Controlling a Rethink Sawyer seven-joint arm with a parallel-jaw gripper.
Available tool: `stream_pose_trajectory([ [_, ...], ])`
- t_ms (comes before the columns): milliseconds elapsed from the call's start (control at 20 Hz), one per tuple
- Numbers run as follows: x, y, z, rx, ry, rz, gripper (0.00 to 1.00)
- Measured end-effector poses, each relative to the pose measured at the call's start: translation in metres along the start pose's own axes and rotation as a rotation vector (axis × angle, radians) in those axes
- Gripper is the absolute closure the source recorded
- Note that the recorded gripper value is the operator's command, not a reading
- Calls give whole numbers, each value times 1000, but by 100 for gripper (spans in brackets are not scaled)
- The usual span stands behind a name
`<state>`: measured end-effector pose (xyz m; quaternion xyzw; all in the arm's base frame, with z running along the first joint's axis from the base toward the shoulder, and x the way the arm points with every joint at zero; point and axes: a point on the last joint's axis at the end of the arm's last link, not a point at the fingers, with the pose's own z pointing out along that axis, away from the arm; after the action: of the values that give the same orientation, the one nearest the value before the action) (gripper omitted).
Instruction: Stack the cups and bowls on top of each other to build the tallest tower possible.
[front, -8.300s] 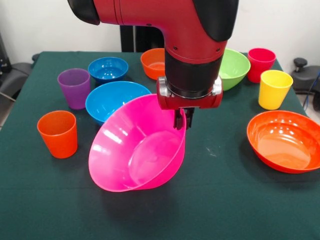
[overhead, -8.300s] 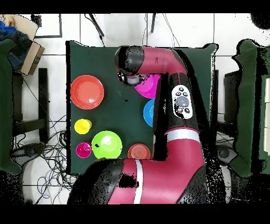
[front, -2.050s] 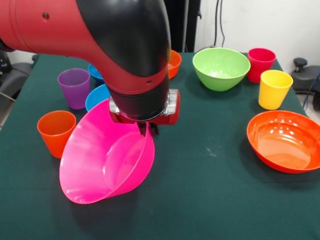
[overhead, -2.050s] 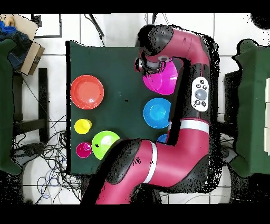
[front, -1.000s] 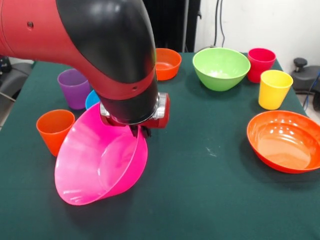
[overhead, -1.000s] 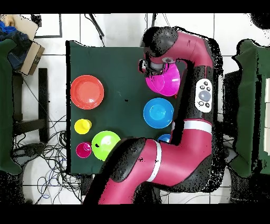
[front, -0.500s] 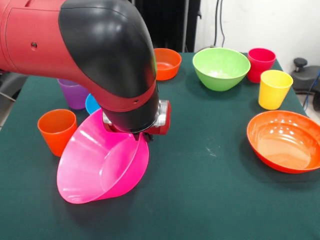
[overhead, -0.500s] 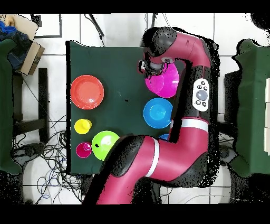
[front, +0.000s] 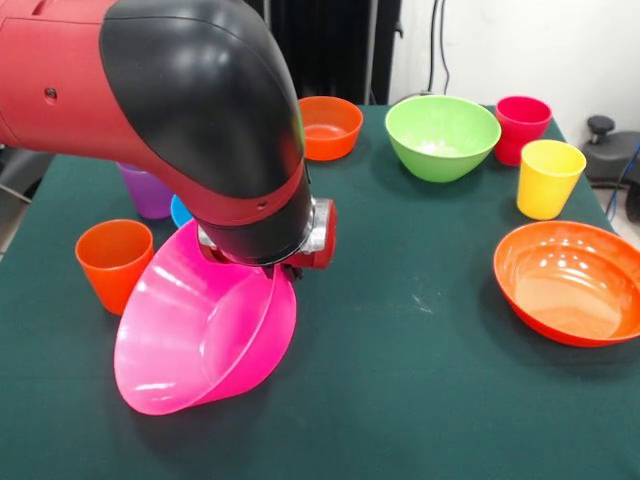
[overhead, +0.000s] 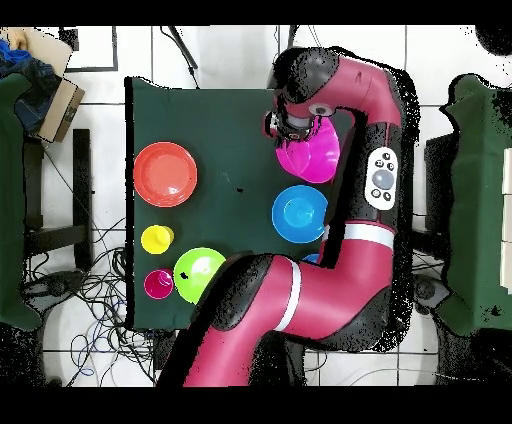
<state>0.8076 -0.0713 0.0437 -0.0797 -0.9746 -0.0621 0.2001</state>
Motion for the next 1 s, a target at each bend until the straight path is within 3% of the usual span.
stream_pose_trajectory([
  [1000, 0, 2, -6, 1, 1, -1, 100],
])
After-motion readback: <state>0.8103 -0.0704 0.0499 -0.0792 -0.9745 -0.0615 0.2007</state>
